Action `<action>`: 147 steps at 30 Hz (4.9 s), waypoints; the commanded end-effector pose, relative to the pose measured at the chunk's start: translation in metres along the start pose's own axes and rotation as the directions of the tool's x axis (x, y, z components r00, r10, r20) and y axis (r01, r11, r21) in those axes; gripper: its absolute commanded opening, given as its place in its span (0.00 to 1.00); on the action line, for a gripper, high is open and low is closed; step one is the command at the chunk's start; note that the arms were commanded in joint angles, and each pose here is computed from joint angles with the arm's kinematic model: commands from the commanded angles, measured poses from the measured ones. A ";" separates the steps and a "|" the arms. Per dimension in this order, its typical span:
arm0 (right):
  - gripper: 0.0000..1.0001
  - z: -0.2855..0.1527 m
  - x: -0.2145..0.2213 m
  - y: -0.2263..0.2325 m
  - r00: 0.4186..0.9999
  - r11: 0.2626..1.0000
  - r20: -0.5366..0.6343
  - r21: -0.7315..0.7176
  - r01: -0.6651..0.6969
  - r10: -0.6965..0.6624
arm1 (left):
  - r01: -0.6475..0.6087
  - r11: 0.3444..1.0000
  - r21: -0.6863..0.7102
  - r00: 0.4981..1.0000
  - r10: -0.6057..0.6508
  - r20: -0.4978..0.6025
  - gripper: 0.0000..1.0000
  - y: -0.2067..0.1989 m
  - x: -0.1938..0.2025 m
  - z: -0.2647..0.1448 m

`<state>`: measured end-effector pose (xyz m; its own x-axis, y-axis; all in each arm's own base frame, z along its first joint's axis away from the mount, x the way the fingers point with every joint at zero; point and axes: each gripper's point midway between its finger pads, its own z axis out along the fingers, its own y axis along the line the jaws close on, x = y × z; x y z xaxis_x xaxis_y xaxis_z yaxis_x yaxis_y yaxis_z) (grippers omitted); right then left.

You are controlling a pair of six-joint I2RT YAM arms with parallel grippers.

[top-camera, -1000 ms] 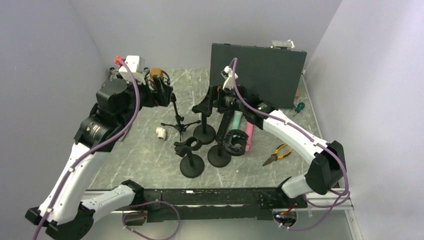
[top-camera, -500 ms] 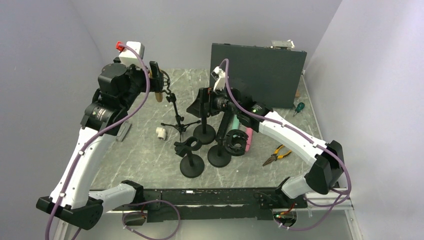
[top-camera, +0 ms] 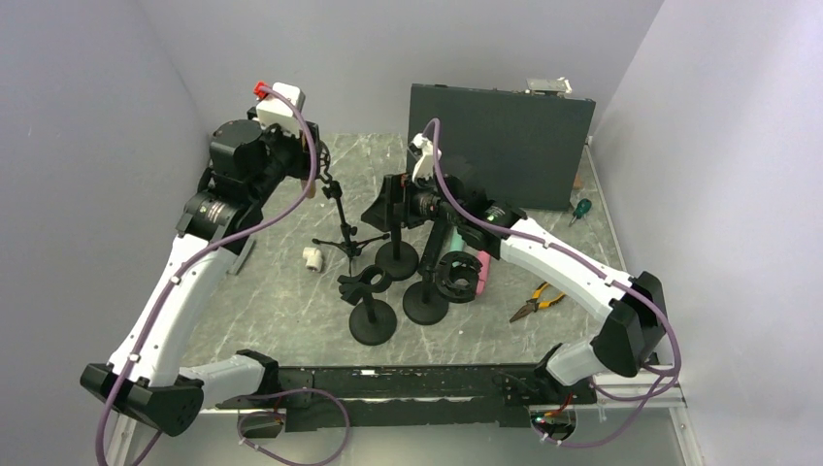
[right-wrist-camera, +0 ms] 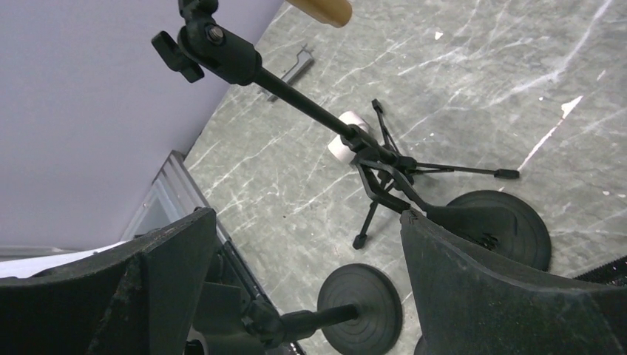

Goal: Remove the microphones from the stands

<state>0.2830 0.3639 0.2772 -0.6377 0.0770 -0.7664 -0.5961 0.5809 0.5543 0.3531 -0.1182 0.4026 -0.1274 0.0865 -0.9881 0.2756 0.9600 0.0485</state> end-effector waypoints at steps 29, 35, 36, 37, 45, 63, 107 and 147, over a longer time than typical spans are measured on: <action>0.97 -0.027 -0.022 0.004 0.992 0.998 0.113 0.031 0.046 -0.049 | -0.072 0.996 0.049 0.995 0.068 0.080 0.29 -0.009 -0.024 0.003; 0.98 -0.031 -0.025 0.005 0.991 0.998 0.125 0.035 0.043 -0.047 | -0.055 0.998 0.021 0.998 0.054 0.043 0.73 -0.005 -0.015 0.007; 0.97 -0.032 -0.024 0.005 0.991 0.999 0.125 0.033 0.042 -0.046 | -0.052 0.999 0.011 0.998 0.051 0.040 0.81 -0.004 -0.013 0.007; 0.97 -0.033 -0.023 0.005 0.991 0.999 0.123 0.034 0.040 -0.044 | -0.051 0.999 0.002 0.998 0.051 0.040 0.88 -0.002 -0.011 0.008; 0.98 -0.041 -0.024 0.003 0.991 0.998 0.128 0.052 0.041 -0.047 | -0.057 0.998 -0.039 0.998 0.057 0.000 0.98 0.003 0.008 0.021; 0.98 -0.052 -0.021 -0.001 0.989 0.996 0.142 0.073 0.041 -0.051 | -0.049 0.999 -0.007 0.998 0.049 0.045 0.35 -0.001 -0.011 0.013; 1.00 -0.065 -0.036 0.069 0.945 0.920 0.101 -0.218 0.326 -0.311 | 0.178 0.861 0.477 0.850 -0.379 0.365 0.00 -0.058 -0.120 -0.192; 0.00 -0.087 -0.027 0.113 0.906 0.856 0.203 -0.302 0.420 -0.372 | 0.419 0.636 0.648 0.839 -0.545 -0.007 0.83 -0.108 -0.054 -0.162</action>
<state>0.1620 0.3765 0.3673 -0.3291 -0.0805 -0.9408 -0.9406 0.1156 0.3192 0.1866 -0.1988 0.4550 -0.3686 -0.4405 -0.8186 0.7259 0.4137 -0.5495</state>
